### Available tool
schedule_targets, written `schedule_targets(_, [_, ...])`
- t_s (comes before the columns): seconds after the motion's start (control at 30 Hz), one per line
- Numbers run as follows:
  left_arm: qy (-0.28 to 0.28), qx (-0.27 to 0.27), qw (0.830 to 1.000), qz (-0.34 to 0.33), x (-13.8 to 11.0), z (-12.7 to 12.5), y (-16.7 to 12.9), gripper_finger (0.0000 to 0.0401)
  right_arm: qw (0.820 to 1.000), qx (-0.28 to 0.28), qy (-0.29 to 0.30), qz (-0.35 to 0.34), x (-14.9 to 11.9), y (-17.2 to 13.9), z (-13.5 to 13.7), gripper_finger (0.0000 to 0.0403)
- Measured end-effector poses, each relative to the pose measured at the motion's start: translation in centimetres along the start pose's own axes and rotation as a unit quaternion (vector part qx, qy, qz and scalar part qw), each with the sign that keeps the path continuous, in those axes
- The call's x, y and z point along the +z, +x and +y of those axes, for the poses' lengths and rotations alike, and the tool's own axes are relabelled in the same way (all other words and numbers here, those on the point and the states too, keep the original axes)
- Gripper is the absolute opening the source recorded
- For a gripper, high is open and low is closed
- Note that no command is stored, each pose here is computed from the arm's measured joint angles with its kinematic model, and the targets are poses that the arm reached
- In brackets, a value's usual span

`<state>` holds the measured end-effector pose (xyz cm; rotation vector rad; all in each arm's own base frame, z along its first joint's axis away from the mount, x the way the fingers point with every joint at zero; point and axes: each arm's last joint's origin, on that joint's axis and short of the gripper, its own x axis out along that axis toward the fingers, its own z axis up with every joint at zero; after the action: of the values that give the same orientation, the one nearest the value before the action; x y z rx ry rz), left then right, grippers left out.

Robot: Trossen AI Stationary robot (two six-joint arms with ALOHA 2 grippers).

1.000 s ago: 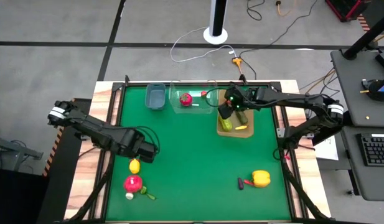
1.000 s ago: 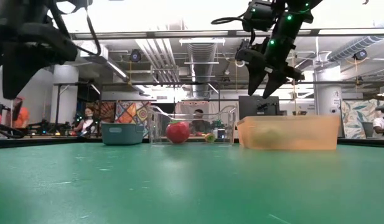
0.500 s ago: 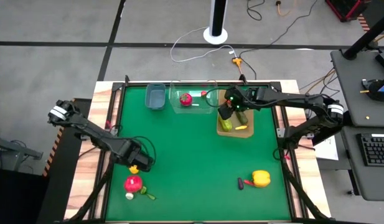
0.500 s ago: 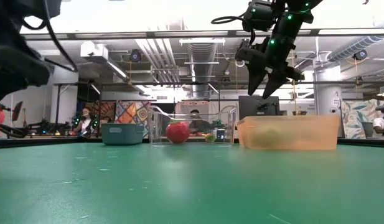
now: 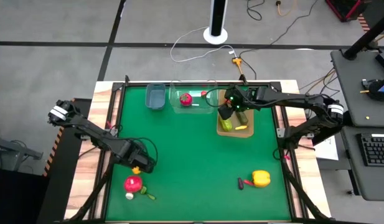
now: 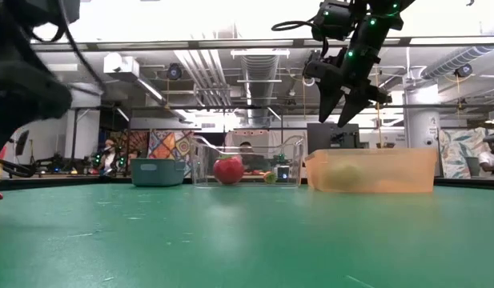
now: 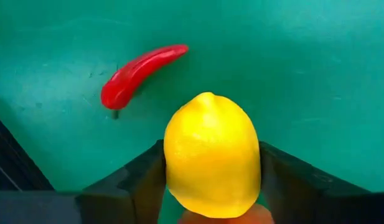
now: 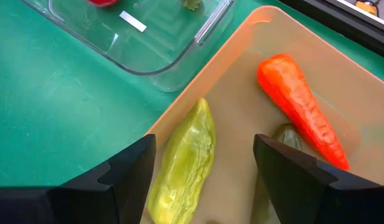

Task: Sort produce into baskets
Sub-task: Put the lemon into the transparent bin

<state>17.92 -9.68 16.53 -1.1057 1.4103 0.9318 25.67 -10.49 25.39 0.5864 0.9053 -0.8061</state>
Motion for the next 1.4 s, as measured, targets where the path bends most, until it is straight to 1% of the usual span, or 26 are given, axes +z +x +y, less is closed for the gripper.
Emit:
schedule_targets(0.07, [0.023,-0.020,0.999,-0.016,-0.1,-0.6,-0.9,0.0176,1.000,0.001,0.001,-0.002,0.0,-0.1,0.0,0.0267])
schedule_targets(0.17, [0.081,-0.077,0.993,-0.048,-0.3,-2.1,-3.2,0.0152,1.000,0.010,0.002,-0.011,0.1,-0.4,0.1,0.0267])
schedule_targets(0.23, [0.117,-0.118,0.983,-0.080,-0.2,-2.8,-5.1,0.0150,0.999,0.039,0.007,-0.026,0.4,-0.7,0.4,0.0265])
schedule_targets(0.3, [0.161,-0.166,0.965,-0.126,0.0,-3.5,-7.3,0.0158,0.994,0.090,0.014,-0.054,1.1,-1.3,0.9,0.0262])
schedule_targets(0.37, [0.201,-0.214,0.938,-0.183,0.3,-4.0,-9.8,0.0167,0.983,0.159,0.012,-0.096,2.0,-2.0,1.7,0.0259])
schedule_targets(0.43, [0.230,-0.238,0.911,-0.244,1.0,-4.0,-12.0,0.0171,0.960,0.242,-0.006,-0.142,3.0,-2.9,2.7,0.0256])
schedule_targets(0.47, [0.238,-0.247,0.897,-0.277,1.4,-3.9,-13.1,0.0172,0.944,0.285,-0.019,-0.165,3.5,-3.4,3.3,0.0255])
schedule_targets(0.53, [0.254,-0.262,0.864,-0.345,2.1,-3.5,-15.2,0.0170,0.903,0.369,-0.056,-0.214,4.1,-4.7,4.6,0.0252])
schedule_targets(0.6, [0.271,-0.277,0.827,-0.408,2.6,-3.1,-17.1,0.0168,0.858,0.434,-0.094,-0.256,4.3,-6.0,5.8,0.0250])
schedule_targets(0.63, [0.281,-0.286,0.806,-0.435,2.8,-2.9,-18.0,0.0168,0.839,0.459,-0.106,-0.272,4.3,-6.7,6.4,0.0249])
schedule_targets(0.7, [0.290,-0.311,0.769,-0.476,3.3,-2.7,-19.4,0.0168,0.812,0.485,-0.130,-0.299,3.9,-7.6,7.4,0.0249])
schedule_targets(0.77, [0.282,-0.336,0.739,-0.511,3.9,-2.6,-20.5,0.0167,0.793,0.495,-0.158,-0.319,3.2,-8.3,8.4,0.0251])
schedule_targets(0.83, [0.274,-0.356,0.714,-0.538,4.3,-2.6,-21.5,0.0167,0.784,0.491,-0.175,-0.338,2.6,-8.8,9.2,0.0254])
schedule_targets(0.93, [0.279,-0.375,0.681,-0.563,4.8,-3.0,-22.3,0.0167,0.787,0.457,-0.187,-0.370,1.9,-9.1,10.0,0.0260])
schedule_targets(1.0, [0.284,-0.380,0.668,-0.573,5.1,-3.5,-22.5,0.0167,0.791,0.438,-0.190,-0.383,1.6,-9.2,10.3,0.0265])
schedule_targets(1.03, [0.284,-0.378,0.665,-0.578,5.3,-3.7,-22.5,0.0167,0.792,0.435,-0.188,-0.385,1.6,-9.3,10.3,0.0268])
schedule_targets(1.17, [0.273,-0.371,0.665,-0.587,6.2,-4.8,-22.2,0.0167,0.797,0.436,-0.173,-0.380,1.6,-9.2,10.3,0.0281])
schedule_targets(1.33, [0.255,-0.370,0.666,-0.595,7.4,-6.5,-21.6,0.0167,0.798,0.435,-0.173,-0.380,1.6,-9.2,10.3,0.0293])
schedule_targets(1.4, [0.249,-0.373,0.664,-0.599,7.7,-7.1,-21.3,0.0167,0.801,0.431,-0.178,-0.376,1.5,-9.1,10.3,0.0296])
